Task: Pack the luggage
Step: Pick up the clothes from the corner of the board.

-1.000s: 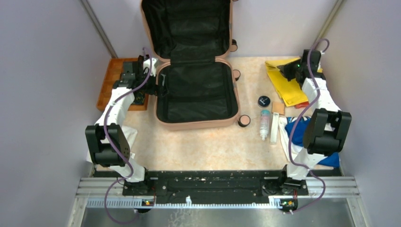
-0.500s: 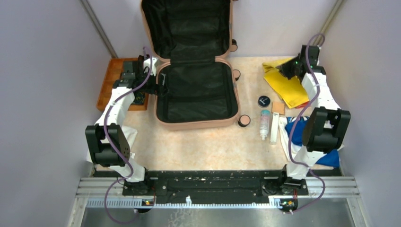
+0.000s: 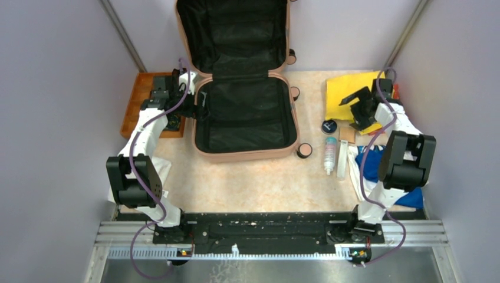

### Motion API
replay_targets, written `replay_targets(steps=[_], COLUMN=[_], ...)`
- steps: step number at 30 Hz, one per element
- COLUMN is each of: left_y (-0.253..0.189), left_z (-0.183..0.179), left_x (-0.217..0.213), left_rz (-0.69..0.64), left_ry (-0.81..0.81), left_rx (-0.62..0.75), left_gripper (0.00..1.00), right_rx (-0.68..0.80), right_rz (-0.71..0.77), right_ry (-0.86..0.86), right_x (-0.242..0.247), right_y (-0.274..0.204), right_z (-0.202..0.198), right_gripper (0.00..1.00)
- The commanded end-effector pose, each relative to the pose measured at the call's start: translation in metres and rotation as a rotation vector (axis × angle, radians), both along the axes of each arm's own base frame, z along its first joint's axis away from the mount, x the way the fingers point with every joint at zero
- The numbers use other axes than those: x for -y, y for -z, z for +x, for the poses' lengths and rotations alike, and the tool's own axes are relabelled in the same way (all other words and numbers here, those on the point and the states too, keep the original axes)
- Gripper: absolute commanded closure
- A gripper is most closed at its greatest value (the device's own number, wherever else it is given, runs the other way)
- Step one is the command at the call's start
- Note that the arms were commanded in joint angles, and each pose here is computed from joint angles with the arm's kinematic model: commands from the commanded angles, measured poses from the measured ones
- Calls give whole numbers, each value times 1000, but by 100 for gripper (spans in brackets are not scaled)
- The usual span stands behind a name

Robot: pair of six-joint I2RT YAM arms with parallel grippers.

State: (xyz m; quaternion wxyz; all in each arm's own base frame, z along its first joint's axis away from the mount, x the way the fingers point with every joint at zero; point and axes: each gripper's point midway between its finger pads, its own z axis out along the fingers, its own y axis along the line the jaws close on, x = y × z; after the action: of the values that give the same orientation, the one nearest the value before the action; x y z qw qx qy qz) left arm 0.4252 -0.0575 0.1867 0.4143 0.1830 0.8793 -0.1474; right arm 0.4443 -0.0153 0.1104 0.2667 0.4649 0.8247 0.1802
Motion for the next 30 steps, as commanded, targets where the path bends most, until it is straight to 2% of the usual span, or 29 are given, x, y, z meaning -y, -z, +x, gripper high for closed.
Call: replay_targets(steps=[1, 4, 8, 12, 18, 22, 26, 30], left_y=[-19, -20, -18, -17, -19, -14, -9, -12], left_z=[4, 2, 1, 0, 3, 5, 7, 7], left_x=[4, 7, 10, 10, 8, 7, 4, 4], left_rz=[-7, -21, -40, -31, -8, -5, 14, 15], left_ry=[18, 26, 37, 44, 54, 57, 50, 49], left_rx=[44, 43, 40, 43, 58, 41, 32, 33], left_gripper=[2, 2, 2, 2, 2, 2, 2, 2], right_rx=[124, 192, 138, 60, -3, -17, -28, -44], right_rz=[-71, -70, -71, -67, -73, -98, -106, -112], right_ry=[132, 240, 292, 305, 327, 346, 360, 373], right_x=[50, 87, 119, 133, 151, 162, 170, 174], right_y=[-47, -56, -45, -26, -5, 2, 8, 17], right_z=[-5, -12, -6, -6, -4, 1, 6, 3], right_gripper=[5, 8, 18, 18, 29, 32, 43, 49])
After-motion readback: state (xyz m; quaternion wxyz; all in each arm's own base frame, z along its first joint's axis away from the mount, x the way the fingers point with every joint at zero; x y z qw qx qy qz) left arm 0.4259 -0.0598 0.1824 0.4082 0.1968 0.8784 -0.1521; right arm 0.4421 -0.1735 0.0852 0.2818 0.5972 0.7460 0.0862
